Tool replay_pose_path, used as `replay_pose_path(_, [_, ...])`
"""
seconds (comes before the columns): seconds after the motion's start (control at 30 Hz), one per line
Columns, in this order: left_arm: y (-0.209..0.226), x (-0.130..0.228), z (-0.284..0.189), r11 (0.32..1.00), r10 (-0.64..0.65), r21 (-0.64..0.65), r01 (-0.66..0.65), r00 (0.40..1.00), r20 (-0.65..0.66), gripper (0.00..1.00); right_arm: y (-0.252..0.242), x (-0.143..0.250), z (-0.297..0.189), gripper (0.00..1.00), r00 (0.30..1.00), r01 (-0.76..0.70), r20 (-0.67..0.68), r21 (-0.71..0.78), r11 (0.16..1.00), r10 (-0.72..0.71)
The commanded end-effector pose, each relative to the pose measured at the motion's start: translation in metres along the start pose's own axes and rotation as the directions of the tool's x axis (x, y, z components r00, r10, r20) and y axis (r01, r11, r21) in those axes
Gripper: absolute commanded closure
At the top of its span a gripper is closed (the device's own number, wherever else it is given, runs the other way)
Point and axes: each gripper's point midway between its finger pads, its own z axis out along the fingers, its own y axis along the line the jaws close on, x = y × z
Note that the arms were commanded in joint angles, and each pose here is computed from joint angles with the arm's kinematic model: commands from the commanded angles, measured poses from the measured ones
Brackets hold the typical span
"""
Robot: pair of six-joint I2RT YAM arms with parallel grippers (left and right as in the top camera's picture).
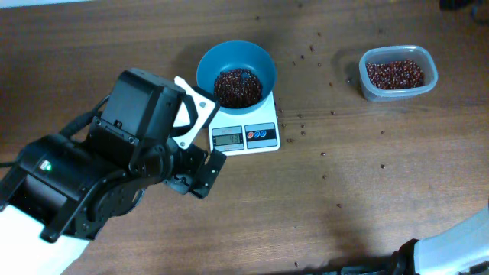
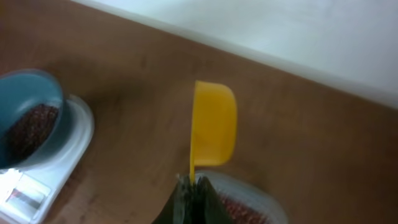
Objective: Scoop item into bowl and weigh 50g on scale
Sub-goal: 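Dip the scoop into the bean tub to take a small amount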
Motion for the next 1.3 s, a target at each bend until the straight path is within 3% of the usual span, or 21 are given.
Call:
replay_pose_path(0.0, [0.003,-0.006,-0.006,1.0,0.004,-0.01,-0.004,1.0,0.022,0.01,-0.002,0.039,0.007,0.96,0.986,-0.062,-0.153,0.051,0.997,0.069])
replay_pose_path(0.2, [0.003,-0.006,-0.006,1.0,0.004,-0.01,-0.004,1.0,0.022,0.01,-0.042,0.099,0.005,0.96,0.911,0.005,-0.394,0.307,0.952,0.122])
replay_pose_path(0.43, [0.003,-0.006,-0.006,1.0,0.004,-0.01,-0.004,1.0,0.022,0.01,-0.021,0.159,0.044,0.96,0.857,-0.054,-0.492,0.208,0.977,0.153])
replay_pose_path(0.63, [0.003,-0.006,-0.006,1.0,0.004,-0.01,-0.004,1.0,0.022,0.01,0.011,0.139,0.058,0.96,0.909,-0.153,-0.389,0.026,0.988,0.151])
replay_pose_path(0.77, [0.003,-0.006,-0.006,1.0,0.004,-0.01,-0.004,1.0,0.022,0.01,0.003,0.137,0.057,0.96,0.908,-0.194,-0.367,0.062,0.979,0.203])
replay_pose_path(0.87, [0.003,-0.006,-0.006,1.0,0.004,-0.01,-0.004,1.0,0.022,0.01,-0.02,0.137,0.05,0.96,0.865,-0.368,-0.301,0.164,0.915,0.402])
replay_pose_path(1.07, [0.003,-0.006,-0.006,1.0,0.004,-0.01,-0.004,1.0,0.022,0.01,-0.02,0.12,0.033,0.96,0.825,-0.552,-0.173,-0.046,0.832,0.538])
replay_pose_path(1.27, [0.003,-0.006,-0.006,1.0,0.004,-0.01,-0.004,1.0,0.022,0.01,-0.009,0.097,0.017,0.96,0.801,-0.594,-0.097,-0.256,0.763,0.591])
